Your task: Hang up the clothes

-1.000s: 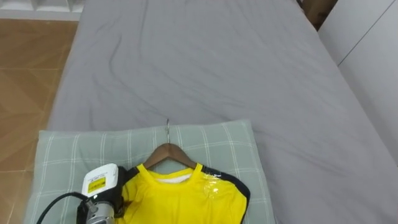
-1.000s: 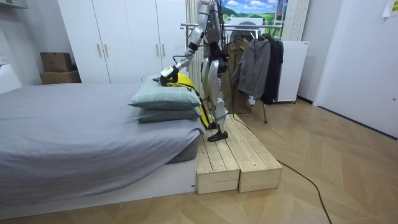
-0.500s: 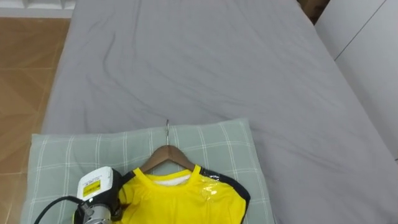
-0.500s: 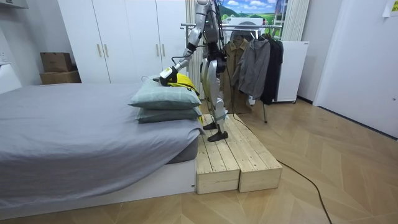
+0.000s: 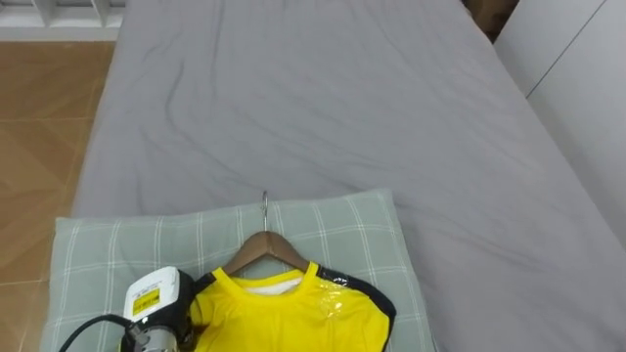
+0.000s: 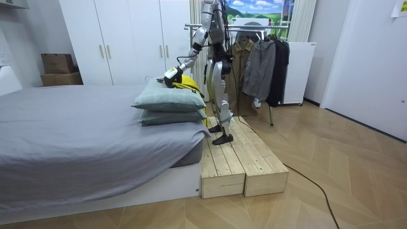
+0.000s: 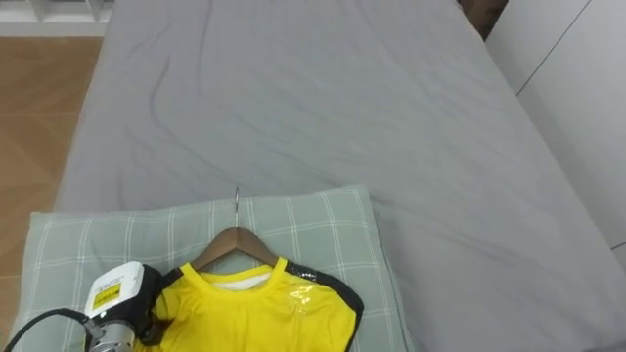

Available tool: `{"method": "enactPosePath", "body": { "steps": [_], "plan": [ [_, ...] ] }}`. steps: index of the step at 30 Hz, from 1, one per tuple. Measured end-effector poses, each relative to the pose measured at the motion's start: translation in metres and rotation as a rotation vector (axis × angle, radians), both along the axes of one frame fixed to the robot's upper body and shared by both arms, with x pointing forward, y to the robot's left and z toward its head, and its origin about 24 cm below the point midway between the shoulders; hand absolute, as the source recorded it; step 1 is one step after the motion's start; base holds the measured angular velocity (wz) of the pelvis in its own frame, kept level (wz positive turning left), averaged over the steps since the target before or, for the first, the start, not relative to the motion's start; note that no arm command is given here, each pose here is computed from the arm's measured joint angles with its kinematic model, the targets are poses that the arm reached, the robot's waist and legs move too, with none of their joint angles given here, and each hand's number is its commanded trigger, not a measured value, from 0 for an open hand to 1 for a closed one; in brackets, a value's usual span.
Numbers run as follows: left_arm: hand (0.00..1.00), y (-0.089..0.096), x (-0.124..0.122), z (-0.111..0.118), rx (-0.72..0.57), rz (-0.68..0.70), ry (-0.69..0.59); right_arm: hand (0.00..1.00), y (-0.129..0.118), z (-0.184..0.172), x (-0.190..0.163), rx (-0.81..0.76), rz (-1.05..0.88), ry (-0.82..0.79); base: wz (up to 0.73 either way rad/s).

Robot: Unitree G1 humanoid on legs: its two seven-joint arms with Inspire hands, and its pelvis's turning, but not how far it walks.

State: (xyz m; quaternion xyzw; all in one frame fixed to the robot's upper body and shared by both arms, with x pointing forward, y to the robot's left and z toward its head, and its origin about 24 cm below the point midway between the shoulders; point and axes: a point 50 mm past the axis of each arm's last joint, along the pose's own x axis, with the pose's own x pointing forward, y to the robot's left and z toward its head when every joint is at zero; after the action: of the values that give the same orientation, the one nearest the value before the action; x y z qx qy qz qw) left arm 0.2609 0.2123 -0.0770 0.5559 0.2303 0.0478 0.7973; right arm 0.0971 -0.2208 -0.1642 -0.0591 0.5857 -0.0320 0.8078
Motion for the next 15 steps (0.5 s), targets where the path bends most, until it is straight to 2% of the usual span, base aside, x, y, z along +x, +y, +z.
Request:
{"method": "enactPosePath", "body": {
  "steps": [15],
  "plan": [
    [1.0,-0.005,-0.015,-0.005,-0.099,0.057,-0.105,0.0,-0.004,0.0,-0.004,-0.01,-0.004,-0.018,0.0]
  ]
}}
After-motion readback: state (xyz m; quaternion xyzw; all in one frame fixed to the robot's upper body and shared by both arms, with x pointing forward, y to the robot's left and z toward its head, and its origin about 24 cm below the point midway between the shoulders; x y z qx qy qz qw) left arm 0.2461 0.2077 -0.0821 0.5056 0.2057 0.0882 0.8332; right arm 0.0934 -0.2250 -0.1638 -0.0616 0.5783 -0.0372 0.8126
